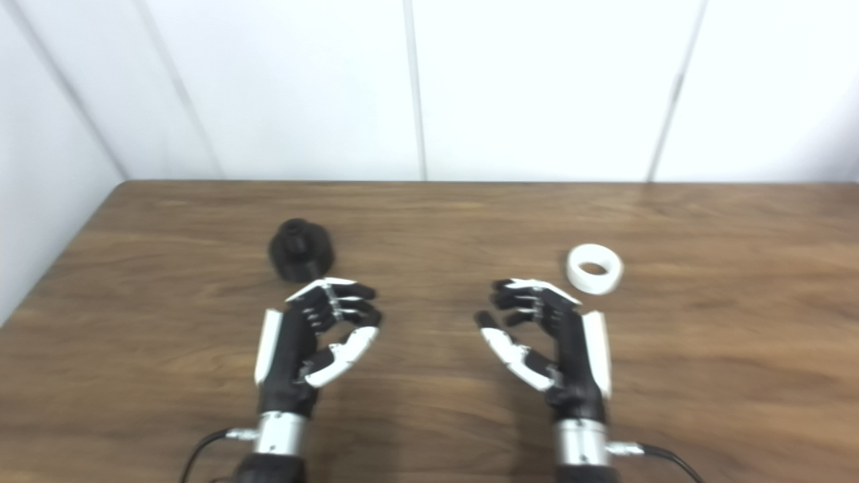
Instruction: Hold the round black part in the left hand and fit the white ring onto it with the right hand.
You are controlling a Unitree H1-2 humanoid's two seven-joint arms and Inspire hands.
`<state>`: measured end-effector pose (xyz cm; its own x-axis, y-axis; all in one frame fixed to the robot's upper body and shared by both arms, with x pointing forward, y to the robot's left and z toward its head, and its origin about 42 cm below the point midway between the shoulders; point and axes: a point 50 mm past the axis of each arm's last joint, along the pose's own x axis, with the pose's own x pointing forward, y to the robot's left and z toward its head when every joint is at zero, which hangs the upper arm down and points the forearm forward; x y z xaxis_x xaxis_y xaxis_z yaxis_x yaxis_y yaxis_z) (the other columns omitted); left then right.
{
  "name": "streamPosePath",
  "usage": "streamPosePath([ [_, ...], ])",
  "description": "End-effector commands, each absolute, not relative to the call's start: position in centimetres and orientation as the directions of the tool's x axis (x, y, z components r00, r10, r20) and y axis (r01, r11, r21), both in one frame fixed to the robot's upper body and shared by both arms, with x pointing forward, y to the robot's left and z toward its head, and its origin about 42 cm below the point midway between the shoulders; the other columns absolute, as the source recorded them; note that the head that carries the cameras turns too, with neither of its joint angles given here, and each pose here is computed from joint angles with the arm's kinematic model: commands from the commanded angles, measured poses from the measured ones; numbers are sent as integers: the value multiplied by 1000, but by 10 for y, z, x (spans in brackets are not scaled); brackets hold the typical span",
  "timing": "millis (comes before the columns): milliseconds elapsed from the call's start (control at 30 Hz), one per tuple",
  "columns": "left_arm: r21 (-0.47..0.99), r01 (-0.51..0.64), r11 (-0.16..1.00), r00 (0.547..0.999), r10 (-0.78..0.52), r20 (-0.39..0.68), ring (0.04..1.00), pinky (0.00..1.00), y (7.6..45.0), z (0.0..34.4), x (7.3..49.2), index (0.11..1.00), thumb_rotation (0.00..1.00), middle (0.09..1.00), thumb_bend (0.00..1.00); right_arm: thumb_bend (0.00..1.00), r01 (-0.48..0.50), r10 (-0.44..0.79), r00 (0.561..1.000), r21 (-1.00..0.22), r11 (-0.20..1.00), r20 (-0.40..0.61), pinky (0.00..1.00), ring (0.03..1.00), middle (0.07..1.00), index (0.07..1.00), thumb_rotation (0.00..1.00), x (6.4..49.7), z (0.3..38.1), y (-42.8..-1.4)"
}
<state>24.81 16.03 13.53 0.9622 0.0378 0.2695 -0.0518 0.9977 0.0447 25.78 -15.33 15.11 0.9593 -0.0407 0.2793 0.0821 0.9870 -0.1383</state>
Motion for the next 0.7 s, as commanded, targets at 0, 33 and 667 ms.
streamPosePath([
  [0, 22, -49, 999, 939, 39, 342, 545, 442, 149, 146, 252, 496, 73, 600, 492, 498, 77, -26, 946, -146, 986, 324, 513, 603, 663, 498, 157, 251, 149, -167],
  [33, 20, -48, 999, 939, 38, 342, 545, 442, 148, 145, 252, 496, 72, 601, 492, 498, 77, -25, 945, -148, 986, 327, 520, 606, 665, 498, 158, 251, 148, -169],
  [667, 217, -137, 967, 922, 44, 384, 599, 504, 166, 155, 258, 498, 76, 651, 492, 500, 80, -21, 939, -161, 984, 344, 513, 600, 666, 499, 164, 252, 141, -178],
])
